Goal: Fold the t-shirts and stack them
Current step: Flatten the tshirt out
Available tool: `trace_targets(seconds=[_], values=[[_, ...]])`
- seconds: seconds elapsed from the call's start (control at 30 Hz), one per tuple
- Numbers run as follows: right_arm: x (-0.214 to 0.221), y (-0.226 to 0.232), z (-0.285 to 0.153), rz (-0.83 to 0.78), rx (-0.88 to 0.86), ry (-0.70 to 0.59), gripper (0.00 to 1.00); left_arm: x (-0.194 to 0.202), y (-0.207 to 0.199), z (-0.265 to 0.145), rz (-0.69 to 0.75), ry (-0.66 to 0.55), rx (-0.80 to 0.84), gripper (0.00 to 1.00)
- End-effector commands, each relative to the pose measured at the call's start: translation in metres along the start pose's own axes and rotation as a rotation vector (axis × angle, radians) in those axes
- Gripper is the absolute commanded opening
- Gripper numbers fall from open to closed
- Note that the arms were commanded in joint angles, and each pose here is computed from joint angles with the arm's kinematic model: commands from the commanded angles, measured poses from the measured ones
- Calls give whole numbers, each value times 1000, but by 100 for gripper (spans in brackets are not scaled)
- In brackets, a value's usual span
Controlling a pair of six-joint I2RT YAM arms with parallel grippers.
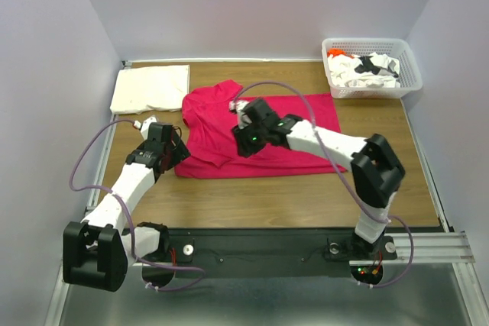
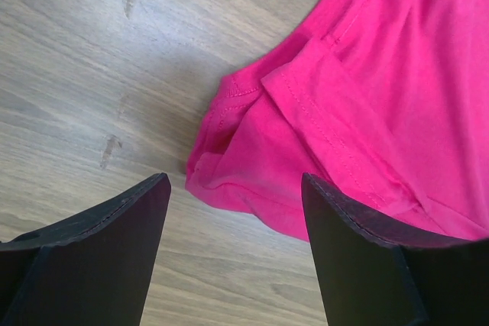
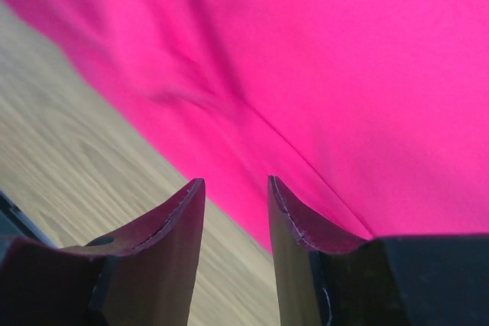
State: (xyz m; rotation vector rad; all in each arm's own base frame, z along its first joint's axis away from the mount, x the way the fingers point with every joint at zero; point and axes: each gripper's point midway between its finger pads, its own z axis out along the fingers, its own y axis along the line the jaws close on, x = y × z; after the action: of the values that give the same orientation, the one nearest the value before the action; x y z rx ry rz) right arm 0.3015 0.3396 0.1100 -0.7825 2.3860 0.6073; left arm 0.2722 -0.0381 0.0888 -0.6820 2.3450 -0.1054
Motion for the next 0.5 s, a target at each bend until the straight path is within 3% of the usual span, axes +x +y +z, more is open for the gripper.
trace_targets(seconds=[0.0,0.1,0.23,0.47], values=[[-36,48,25,-201,-57,-83,45,0,-3,6,-20,-24,15,81],[-45,68,48,-253,-75,-85,47,1,0,7,-20,-32,14,80],[-55,90,64,-303,-93,-100,57,7,3,8,-8,-23,11,81],[-45,74,99,-310,28,-70,58,6,4,6,-13,-33,15,82]])
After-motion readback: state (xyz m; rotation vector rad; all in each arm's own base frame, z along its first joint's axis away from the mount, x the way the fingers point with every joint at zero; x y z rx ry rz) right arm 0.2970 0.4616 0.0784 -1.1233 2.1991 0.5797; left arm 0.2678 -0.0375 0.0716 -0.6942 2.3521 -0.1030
